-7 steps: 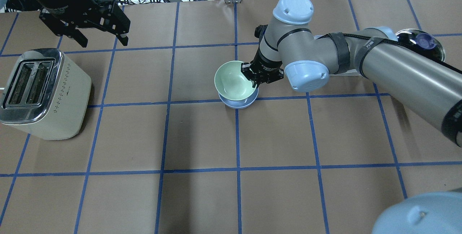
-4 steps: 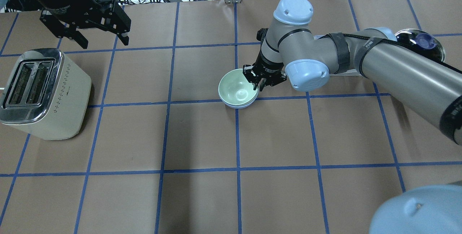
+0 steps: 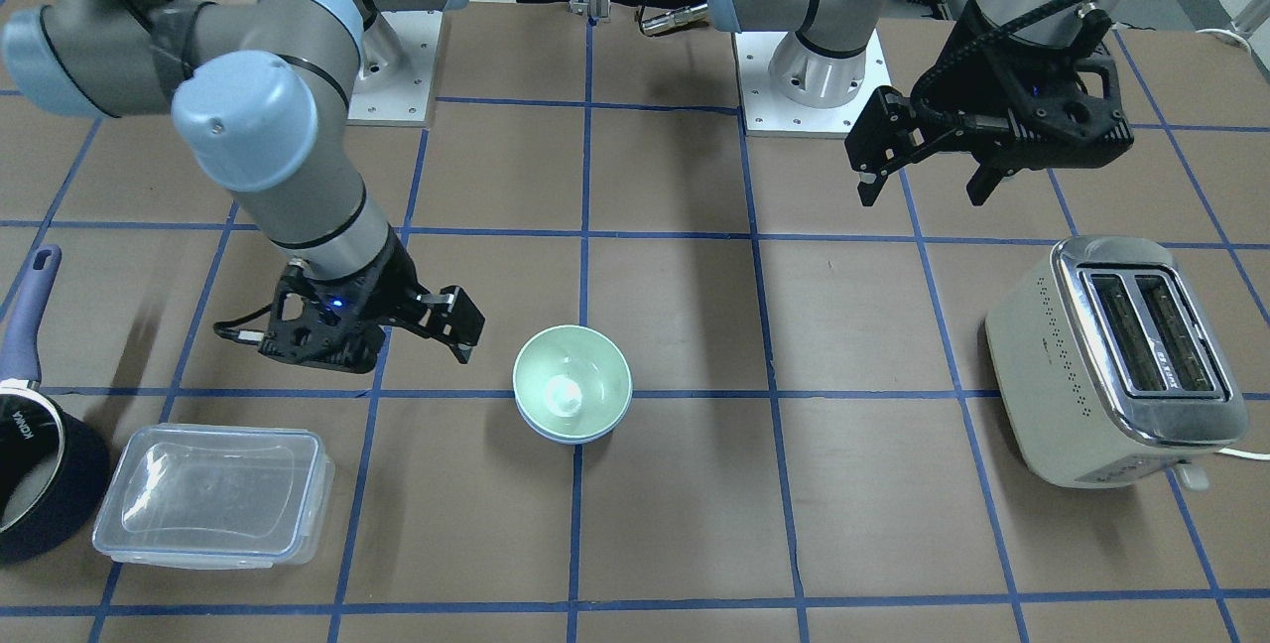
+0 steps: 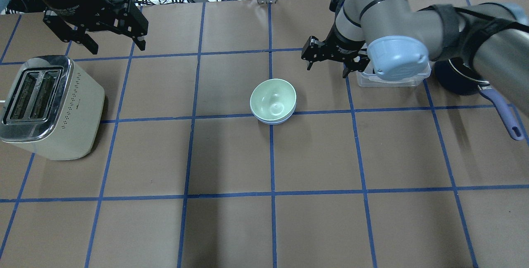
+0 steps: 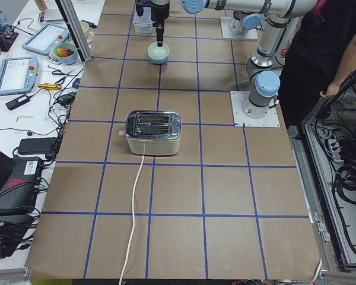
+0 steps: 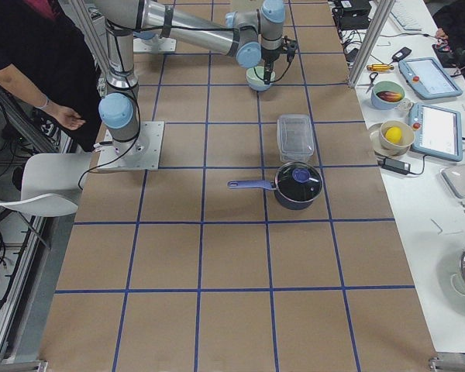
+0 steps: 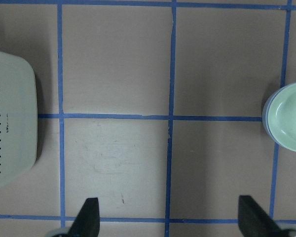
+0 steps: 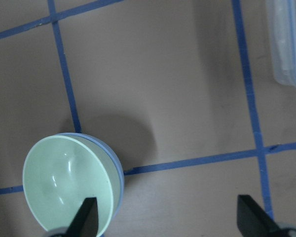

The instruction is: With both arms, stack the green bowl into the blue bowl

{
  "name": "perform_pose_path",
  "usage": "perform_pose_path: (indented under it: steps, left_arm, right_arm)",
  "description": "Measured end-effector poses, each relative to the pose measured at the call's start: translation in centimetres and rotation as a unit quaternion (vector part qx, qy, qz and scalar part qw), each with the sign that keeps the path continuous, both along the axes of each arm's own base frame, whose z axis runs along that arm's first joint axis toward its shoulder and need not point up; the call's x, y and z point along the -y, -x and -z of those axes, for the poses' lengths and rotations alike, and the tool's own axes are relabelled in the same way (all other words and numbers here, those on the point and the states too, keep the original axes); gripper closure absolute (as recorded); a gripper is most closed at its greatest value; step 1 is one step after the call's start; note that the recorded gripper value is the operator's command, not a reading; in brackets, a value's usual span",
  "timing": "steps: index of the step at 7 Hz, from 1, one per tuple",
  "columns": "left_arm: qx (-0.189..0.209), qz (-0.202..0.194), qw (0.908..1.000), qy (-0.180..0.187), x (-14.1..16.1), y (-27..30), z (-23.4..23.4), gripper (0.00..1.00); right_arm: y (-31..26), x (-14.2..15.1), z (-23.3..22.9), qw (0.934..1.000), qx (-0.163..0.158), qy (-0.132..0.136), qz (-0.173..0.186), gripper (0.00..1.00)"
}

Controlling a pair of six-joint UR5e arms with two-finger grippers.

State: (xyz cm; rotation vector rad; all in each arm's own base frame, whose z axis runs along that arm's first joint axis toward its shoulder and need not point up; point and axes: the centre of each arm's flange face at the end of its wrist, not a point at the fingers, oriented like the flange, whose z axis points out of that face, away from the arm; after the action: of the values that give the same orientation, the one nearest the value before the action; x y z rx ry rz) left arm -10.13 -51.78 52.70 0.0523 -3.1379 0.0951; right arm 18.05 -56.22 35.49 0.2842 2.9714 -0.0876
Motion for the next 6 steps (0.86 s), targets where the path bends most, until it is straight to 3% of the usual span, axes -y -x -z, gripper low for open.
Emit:
perform_pose_path:
  steps: [3, 6]
  left_arm:
    - [0.001, 0.002, 1.0000, 0.005, 0.1, 0.1, 0.0, 0.00]
    - [0.001, 0.002, 1.0000, 0.004, 0.2, 0.1, 0.1, 0.00]
  right_arm:
    - [5.0, -4.9, -6.8, 0.9966, -0.067, -0.022, -0.044, 0.00]
    - [5.3, -8.5, -11.3, 0.9952, -0.074, -0.041, -0.050, 0.00]
